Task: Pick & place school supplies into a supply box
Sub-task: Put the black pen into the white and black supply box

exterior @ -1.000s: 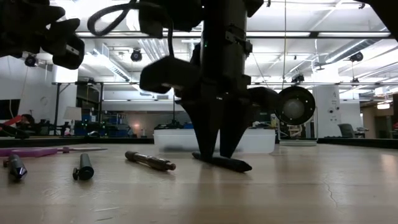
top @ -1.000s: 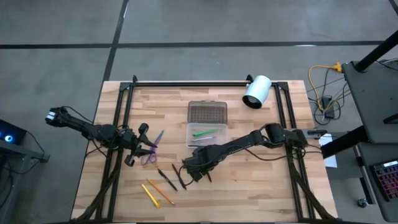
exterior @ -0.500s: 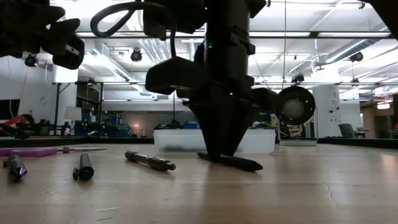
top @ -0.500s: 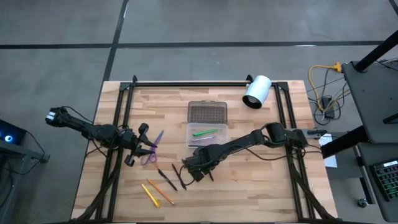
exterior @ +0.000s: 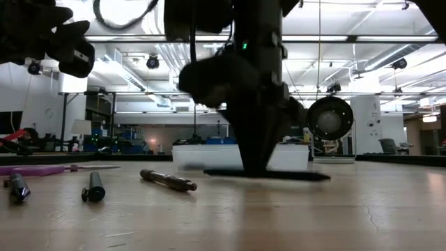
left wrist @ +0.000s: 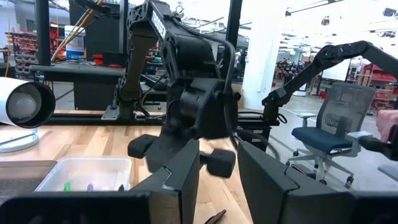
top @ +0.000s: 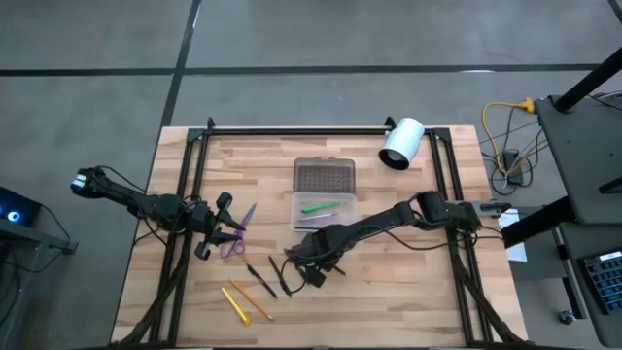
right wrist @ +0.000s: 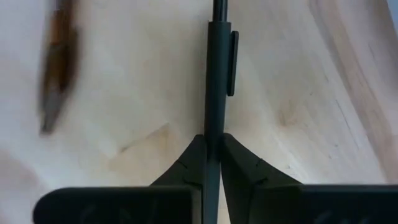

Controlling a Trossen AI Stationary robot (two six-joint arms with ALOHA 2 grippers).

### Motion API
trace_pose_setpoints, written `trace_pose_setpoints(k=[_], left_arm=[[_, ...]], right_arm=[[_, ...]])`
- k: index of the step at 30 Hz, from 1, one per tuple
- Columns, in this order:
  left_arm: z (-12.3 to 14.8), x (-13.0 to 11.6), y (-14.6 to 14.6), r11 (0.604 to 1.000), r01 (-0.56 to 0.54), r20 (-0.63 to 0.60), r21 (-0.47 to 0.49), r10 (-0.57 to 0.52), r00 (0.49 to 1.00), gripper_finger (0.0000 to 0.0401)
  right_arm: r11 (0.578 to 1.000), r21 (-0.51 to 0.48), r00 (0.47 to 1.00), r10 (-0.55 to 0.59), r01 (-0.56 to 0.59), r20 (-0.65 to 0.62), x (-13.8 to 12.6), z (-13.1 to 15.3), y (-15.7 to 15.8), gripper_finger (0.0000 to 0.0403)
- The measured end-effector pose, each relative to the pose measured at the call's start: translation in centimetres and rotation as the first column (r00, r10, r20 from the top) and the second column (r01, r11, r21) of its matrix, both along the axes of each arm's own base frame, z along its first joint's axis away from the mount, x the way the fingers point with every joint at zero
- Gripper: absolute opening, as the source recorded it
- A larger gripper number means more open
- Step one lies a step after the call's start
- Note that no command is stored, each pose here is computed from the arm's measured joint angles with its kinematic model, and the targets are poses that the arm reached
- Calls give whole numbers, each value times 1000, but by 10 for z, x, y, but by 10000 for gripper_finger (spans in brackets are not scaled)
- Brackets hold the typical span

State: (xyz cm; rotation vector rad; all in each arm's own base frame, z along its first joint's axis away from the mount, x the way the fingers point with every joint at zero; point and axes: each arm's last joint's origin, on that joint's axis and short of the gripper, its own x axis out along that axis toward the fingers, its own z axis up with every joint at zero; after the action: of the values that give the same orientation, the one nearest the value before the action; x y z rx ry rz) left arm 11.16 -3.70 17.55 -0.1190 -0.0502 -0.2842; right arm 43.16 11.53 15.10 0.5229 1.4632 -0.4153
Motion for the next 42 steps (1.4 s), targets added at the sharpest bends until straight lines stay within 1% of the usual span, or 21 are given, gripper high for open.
trace_pose_setpoints(k=[4,8,13,18,20,25,28,31,34,37,42], left_arm=[[0,0,0,1000,0,0,0,0,1000,96],[0,0,0,1000,0,0,0,0,1000,96],[0,0,0,1000,0,0,0,0,1000,96],[0,0,0,1000,0,1,0,0,1000,96],[0,0,0,1000,0,0,0,0,1000,96],[0,0,0,1000,0,0,0,0,1000,96],[0,0,0,1000,-1,0,0,1,1000,96],[0,0,0,1000,0,0,0,0,1000,96],[0,0,0,1000,0,0,0,0,1000,96],[0,0,0,1000,0,0,0,0,1000,96],[0,0,0,1000,0,0,0,0,1000,96]], right_arm=[[992,-17,991,125,-124,53,-2,18,-1,17],[973,-106,974,215,-206,73,-5,26,-4,16],[928,-197,937,338,-317,86,-9,36,-7,15],[879,-265,895,434,-396,105,-7,39,-8,15],[871,-281,885,450,-404,122,-7,43,-7,15],[829,-330,856,506,-450,102,-7,45,-5,15],[809,-363,846,525,-462,94,-8,48,-6,15],[795,-375,838,540,-477,80,-10,49,-8,15],[771,-419,835,548,-480,51,-15,50,-10,15],[740,-457,824,566,-494,25,-18,54,-17,15],[702,-505,822,568,-502,-28,-21,53,-37,15]])
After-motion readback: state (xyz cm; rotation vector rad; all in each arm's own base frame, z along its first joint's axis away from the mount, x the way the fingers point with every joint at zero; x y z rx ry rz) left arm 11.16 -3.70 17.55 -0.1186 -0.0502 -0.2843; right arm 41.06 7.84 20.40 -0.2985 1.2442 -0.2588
